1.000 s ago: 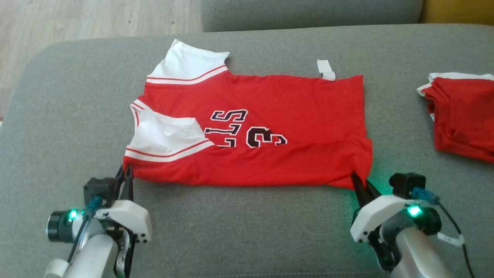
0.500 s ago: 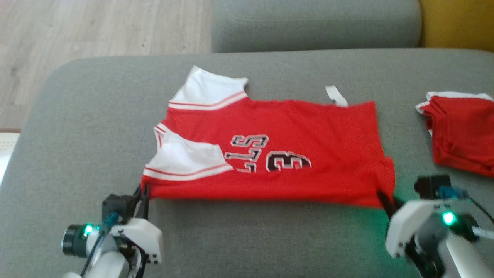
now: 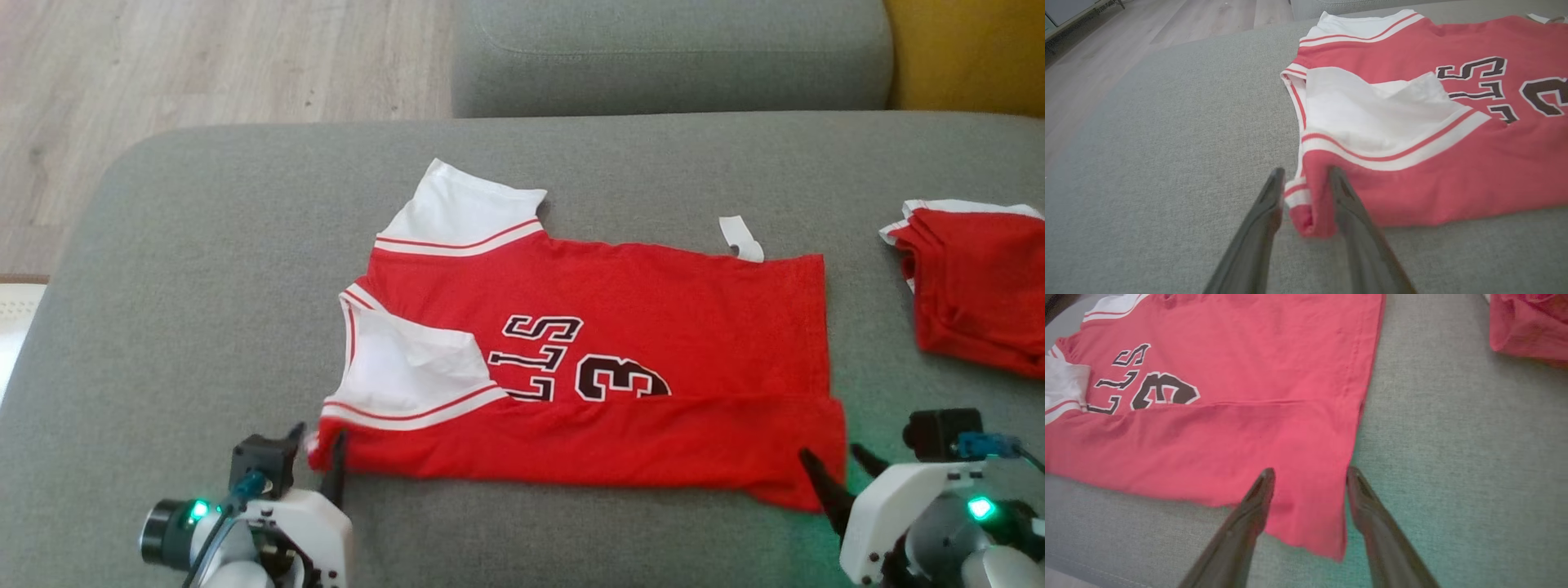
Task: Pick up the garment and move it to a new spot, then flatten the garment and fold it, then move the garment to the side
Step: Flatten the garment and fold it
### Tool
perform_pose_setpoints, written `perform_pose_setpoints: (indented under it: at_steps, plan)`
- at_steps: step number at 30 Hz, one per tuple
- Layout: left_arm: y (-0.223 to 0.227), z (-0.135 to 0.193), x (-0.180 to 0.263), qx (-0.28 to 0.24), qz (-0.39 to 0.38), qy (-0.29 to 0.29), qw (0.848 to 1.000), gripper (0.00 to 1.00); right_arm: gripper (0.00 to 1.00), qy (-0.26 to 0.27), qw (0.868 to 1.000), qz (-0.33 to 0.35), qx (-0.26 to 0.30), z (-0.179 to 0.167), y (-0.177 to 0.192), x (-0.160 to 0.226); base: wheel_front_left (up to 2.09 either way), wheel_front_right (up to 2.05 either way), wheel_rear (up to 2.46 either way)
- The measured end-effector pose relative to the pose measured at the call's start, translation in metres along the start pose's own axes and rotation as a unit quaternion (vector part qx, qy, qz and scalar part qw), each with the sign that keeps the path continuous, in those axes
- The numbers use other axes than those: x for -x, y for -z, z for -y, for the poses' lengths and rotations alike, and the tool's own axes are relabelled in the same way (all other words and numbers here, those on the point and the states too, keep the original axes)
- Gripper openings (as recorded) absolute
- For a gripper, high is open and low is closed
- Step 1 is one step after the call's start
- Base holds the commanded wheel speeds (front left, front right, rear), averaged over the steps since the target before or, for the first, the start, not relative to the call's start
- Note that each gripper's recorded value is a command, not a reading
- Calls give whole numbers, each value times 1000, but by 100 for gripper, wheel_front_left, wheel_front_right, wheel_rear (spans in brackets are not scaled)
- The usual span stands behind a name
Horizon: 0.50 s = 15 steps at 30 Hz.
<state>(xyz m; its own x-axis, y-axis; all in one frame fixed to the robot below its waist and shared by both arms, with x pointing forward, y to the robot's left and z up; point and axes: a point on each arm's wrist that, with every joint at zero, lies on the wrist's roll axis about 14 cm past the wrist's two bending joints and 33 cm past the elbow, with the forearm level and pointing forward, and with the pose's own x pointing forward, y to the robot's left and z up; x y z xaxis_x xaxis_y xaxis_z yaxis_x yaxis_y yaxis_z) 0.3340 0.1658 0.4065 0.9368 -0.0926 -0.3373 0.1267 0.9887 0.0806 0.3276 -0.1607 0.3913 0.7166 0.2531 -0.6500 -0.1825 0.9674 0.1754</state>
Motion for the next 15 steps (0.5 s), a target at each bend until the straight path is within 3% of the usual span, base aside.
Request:
perform_pose_setpoints:
  at_steps: [2,7,11,15]
  plan:
    - [0,0,-2,-3,-1,2,1000,100,100,11,1000,5,5,5,-3,1,0,0,0]
    - [-17,-2,-13,-9,28,3,1000,100,100,21,999,39,8,6,-19,6,0,0,0]
    - [-50,-3,-28,-4,73,11,997,100,100,24,991,128,17,5,-61,11,0,0,0]
    - [-84,9,-52,-14,98,64,993,100,100,27,979,198,38,4,-102,10,0,0,0]
